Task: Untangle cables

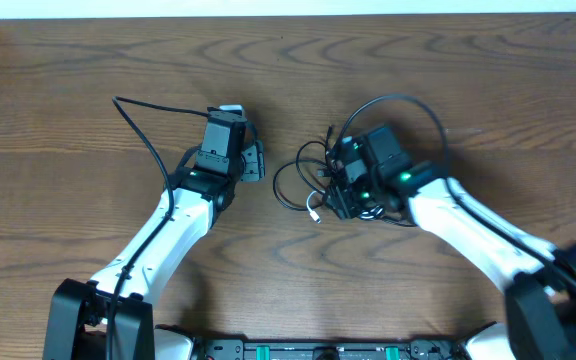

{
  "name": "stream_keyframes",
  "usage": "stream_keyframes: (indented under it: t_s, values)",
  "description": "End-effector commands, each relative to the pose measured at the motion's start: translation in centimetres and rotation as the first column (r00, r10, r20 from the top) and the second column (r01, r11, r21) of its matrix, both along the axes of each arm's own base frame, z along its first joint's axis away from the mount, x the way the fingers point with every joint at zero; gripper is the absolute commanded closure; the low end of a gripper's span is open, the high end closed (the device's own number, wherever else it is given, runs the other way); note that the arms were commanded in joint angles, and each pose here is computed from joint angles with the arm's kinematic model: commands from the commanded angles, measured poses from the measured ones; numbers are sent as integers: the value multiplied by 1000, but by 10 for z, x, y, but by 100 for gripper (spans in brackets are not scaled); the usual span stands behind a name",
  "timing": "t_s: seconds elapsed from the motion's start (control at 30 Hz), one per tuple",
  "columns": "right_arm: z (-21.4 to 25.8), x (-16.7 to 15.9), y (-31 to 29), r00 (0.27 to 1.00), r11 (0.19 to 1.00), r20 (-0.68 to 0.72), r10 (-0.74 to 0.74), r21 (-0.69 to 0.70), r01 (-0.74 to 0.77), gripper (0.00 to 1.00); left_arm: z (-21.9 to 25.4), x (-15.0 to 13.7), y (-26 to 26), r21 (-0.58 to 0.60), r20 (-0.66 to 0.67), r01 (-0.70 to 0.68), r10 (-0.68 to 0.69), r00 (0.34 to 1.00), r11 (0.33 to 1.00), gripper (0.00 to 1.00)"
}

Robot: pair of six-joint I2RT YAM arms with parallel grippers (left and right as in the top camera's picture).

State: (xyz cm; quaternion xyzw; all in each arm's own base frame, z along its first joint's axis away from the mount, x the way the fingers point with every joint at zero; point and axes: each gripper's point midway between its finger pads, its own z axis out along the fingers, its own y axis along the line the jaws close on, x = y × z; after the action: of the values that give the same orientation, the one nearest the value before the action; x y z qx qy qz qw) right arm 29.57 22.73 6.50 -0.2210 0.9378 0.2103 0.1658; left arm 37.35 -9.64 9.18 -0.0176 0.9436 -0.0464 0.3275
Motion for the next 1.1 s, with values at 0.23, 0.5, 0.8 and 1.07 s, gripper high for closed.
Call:
stream_keyframes:
  t_s: [0.23,0.5,0.8,1.07]
  values:
    - [56,29,-109,875,865,118,-469,-140,482,27,10,3,4,11,27,-5,5,1000,1000,30]
    - [21,33,-114,888,860,72,-455,-224,458,19,7,1,4,16,12,-5,4,1000,1000,5]
    - [-26,37,-116,901,853,18,-433,-317,415,19,4,-4,6,23,-10,-4,4,1000,1000,5]
    - [-62,40,-115,914,855,-21,-404,-363,370,33,4,-4,6,23,-10,-4,4,1000,1000,5]
